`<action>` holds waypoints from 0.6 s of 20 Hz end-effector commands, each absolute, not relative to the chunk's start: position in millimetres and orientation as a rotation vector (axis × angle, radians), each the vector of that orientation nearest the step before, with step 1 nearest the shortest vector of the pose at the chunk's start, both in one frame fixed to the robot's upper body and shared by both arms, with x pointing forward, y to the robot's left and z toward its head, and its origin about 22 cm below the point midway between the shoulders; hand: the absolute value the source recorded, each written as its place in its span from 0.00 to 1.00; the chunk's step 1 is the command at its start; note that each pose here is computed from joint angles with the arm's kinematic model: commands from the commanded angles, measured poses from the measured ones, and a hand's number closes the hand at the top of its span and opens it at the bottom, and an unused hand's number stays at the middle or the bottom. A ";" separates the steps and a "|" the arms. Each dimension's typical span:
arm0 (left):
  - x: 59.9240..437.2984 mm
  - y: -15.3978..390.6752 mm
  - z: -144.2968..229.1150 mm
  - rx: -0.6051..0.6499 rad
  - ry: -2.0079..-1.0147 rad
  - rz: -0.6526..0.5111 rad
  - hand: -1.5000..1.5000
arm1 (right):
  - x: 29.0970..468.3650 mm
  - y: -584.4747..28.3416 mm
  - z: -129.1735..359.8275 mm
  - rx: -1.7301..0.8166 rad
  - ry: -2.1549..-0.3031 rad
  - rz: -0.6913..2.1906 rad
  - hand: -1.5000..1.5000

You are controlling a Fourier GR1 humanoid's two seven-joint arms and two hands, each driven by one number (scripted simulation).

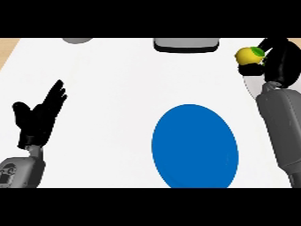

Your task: Pick the lemon from the plate and place it in the plate

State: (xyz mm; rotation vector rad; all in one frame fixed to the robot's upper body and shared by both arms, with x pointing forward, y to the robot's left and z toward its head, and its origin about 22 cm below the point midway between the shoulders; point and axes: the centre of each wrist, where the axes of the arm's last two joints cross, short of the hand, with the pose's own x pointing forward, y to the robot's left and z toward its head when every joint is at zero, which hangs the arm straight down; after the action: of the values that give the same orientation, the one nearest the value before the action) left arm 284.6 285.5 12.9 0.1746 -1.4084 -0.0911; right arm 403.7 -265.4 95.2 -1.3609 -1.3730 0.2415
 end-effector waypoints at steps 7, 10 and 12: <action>284.6 284.8 20.0 0.160 -1.412 -0.096 0.50 | 398.3 -380.4 90.9 -1.405 -1.252 0.155 1.00; 282.5 296.9 14.7 0.175 -1.410 -0.092 0.50 | 383.9 -399.6 61.9 -1.416 -1.165 0.228 1.00; 288.3 284.2 24.5 0.169 -1.405 -0.107 0.50 | 378.0 -405.3 49.8 -1.346 -1.100 0.295 1.00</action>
State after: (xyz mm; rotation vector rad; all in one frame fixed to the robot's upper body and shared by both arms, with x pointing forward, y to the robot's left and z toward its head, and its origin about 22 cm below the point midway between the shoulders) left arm 287.4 281.8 17.3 0.1679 -1.4134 -0.0936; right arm 390.5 -385.2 69.7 -1.3957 -1.1881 0.2328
